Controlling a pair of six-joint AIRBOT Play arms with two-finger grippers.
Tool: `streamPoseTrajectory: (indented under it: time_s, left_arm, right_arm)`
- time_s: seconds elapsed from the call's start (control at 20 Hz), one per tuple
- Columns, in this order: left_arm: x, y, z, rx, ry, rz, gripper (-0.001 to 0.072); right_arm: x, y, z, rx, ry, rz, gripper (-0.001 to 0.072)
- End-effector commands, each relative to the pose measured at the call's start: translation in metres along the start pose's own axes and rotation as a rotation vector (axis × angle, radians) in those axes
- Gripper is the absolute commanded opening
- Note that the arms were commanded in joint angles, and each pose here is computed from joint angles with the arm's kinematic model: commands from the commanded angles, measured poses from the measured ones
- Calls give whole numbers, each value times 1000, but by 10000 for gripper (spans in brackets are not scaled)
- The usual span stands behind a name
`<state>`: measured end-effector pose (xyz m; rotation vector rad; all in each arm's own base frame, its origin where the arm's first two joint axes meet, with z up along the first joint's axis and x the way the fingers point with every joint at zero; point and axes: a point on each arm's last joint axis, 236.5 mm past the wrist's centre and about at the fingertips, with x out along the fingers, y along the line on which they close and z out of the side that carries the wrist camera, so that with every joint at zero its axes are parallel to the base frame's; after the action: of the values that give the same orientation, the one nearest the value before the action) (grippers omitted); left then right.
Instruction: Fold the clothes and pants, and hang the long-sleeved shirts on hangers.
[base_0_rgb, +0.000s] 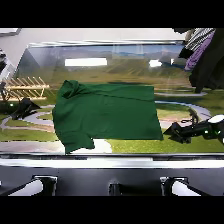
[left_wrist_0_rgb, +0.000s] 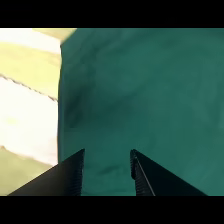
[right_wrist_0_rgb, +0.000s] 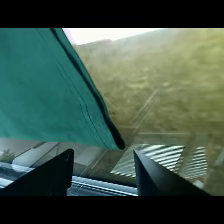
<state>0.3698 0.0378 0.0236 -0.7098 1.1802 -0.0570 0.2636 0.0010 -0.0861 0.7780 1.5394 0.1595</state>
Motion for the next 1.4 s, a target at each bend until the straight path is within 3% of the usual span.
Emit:
streamPoseTrajectory:
  time_s: [0.0,0.4,0.5,0.55,0.65,0.75,0.8,0.85,1.1,1.35]
  left_arm:
    - [1,2,-23,-31,23,-16,331]
    - [1,2,-23,-31,26,-17,337]
    - [1,2,-23,-30,26,-17,490]
    - [1,2,-23,-29,26,-16,492]
    - [0,4,-23,-18,24,-16,491]
    - [-1,9,-28,4,44,-15,491]
    - [-1,15,-33,-5,50,-13,491]
    - [0,23,-39,-25,48,-12,491]
    - [24,36,-77,-117,59,-141,491]
    - [56,39,-109,-146,119,-165,491]
  right_arm:
    - [16,2,-7,-19,-24,44,451]
    - [24,4,-3,-9,-64,75,449]
    - [34,-1,-14,15,-46,76,449]
    - [37,1,-18,14,-40,88,441]
    - [39,4,-16,17,-58,110,407]
    - [38,6,-6,32,-99,119,226]
    - [37,10,-3,24,-113,135,77]
    - [36,14,-1,12,-121,154,29]
    - [34,25,-7,10,-96,199,29]
    - [25,35,-12,-7,-101,213,28]
